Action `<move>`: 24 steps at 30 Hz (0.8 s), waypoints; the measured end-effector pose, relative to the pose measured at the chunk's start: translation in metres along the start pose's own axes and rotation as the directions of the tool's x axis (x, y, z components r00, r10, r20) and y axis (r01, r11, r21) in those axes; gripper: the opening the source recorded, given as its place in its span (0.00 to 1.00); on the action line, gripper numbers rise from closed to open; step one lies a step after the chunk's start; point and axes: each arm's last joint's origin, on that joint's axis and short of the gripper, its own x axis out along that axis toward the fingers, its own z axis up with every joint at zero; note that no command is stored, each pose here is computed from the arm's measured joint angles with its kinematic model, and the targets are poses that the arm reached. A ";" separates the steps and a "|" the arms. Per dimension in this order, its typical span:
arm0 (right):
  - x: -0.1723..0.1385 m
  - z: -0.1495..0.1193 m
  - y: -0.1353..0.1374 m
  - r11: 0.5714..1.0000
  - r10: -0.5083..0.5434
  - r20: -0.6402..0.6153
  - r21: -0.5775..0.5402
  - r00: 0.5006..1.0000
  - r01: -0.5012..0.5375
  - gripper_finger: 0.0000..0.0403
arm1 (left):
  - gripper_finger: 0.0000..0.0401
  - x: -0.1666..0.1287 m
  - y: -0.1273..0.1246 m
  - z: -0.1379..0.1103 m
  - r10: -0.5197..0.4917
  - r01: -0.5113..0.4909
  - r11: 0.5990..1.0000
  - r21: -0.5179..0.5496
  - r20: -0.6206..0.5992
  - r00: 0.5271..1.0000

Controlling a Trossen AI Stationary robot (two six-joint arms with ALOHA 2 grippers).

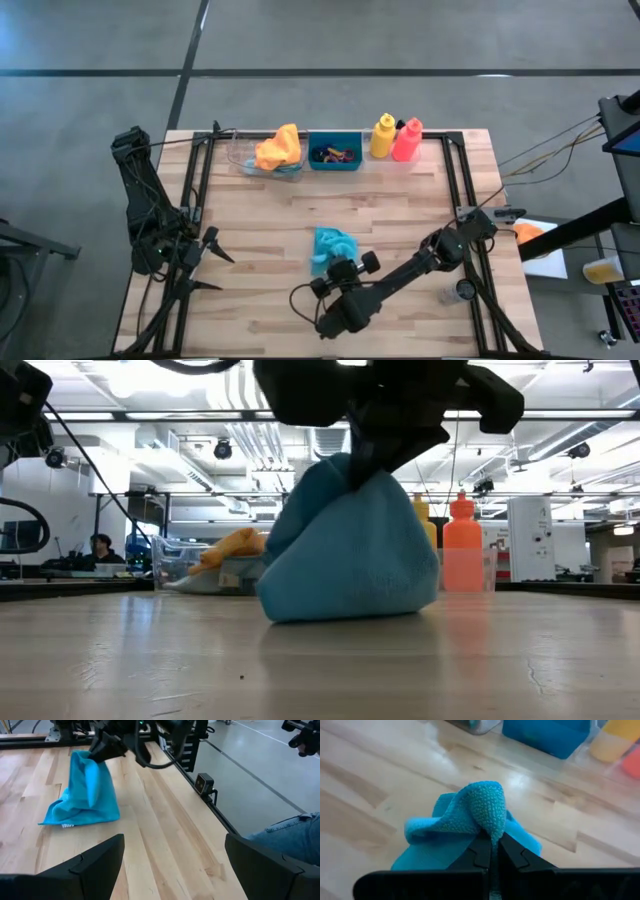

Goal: Pick & Place Sports Items
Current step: Fold the blue towel

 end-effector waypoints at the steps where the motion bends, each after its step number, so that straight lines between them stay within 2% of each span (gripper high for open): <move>1: 0.001 0.002 -0.003 1.000 -0.005 -0.001 0.000 1.000 0.005 0.02 | 0.88 0.000 0.000 0.000 0.000 0.000 1.000 0.000 0.000 1.000; 6: 0.006 0.004 -0.020 0.998 0.030 -0.008 0.048 1.000 -0.030 0.02 | 0.88 0.000 0.000 0.000 0.001 -0.001 1.000 0.002 -0.001 1.000; 15: 0.043 0.005 -0.045 0.957 0.268 0.013 0.110 0.963 -0.267 0.02 | 0.88 0.000 0.000 0.000 0.002 -0.002 1.000 0.015 -0.004 1.000; 24: 0.064 0.002 -0.079 0.951 0.275 0.028 0.142 0.961 -0.276 0.02 | 0.88 0.000 0.000 -0.001 0.003 -0.003 1.000 0.023 -0.004 1.000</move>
